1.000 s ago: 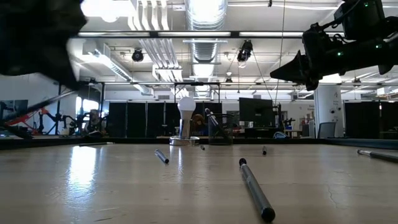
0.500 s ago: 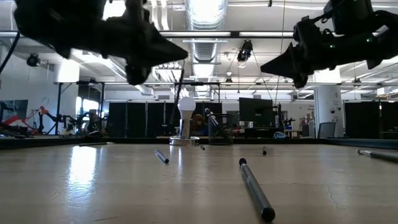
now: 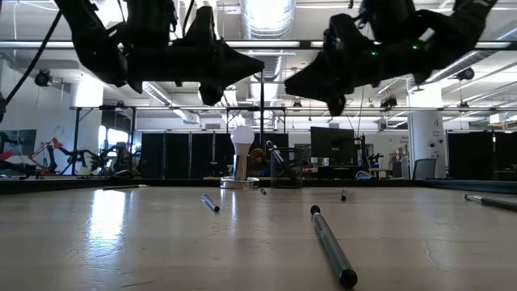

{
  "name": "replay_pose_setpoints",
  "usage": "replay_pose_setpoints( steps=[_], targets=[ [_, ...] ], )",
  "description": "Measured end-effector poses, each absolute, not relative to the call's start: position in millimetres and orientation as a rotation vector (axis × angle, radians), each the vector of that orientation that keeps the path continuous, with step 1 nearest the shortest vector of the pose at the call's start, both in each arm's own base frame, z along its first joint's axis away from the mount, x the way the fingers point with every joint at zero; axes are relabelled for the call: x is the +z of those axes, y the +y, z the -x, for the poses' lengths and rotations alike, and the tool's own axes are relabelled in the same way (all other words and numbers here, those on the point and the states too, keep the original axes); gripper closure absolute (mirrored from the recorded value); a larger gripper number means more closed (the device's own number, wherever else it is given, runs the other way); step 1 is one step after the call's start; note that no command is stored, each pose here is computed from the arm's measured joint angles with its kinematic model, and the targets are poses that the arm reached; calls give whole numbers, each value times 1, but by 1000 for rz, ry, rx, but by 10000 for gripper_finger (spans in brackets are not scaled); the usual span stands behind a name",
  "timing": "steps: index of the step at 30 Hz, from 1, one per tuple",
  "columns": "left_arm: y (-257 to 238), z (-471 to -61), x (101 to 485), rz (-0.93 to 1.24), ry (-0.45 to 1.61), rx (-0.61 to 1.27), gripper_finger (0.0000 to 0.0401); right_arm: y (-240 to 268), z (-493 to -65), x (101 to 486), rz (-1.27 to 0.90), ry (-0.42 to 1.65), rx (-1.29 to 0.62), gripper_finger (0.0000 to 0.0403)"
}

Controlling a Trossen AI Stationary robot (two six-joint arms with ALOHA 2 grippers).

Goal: Pick & Place Makeup Supplies
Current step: Put the makeup brush into the black makeup holder

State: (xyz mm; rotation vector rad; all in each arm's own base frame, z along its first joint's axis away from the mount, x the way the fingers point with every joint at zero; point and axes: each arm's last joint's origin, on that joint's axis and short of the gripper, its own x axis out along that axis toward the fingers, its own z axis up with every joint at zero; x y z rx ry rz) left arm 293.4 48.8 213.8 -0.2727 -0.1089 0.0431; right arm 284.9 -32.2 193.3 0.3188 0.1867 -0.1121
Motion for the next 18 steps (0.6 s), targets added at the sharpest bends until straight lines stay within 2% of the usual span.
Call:
replay_pose_setpoints(
  steps=[5,10,14,18],
  targets=[
    [49,-293,214,271,-111,39,401,-34,-308,201,-287,168,-84,257],
    [49,-293,215,264,-127,37,401,-39,-326,200,-253,172,-84,243],
    [49,-293,216,264,-132,37,401,-39,-334,200,-245,174,-82,270],
    [49,-293,216,271,-132,43,401,-39,-333,203,-239,161,-87,344]
  ],
)
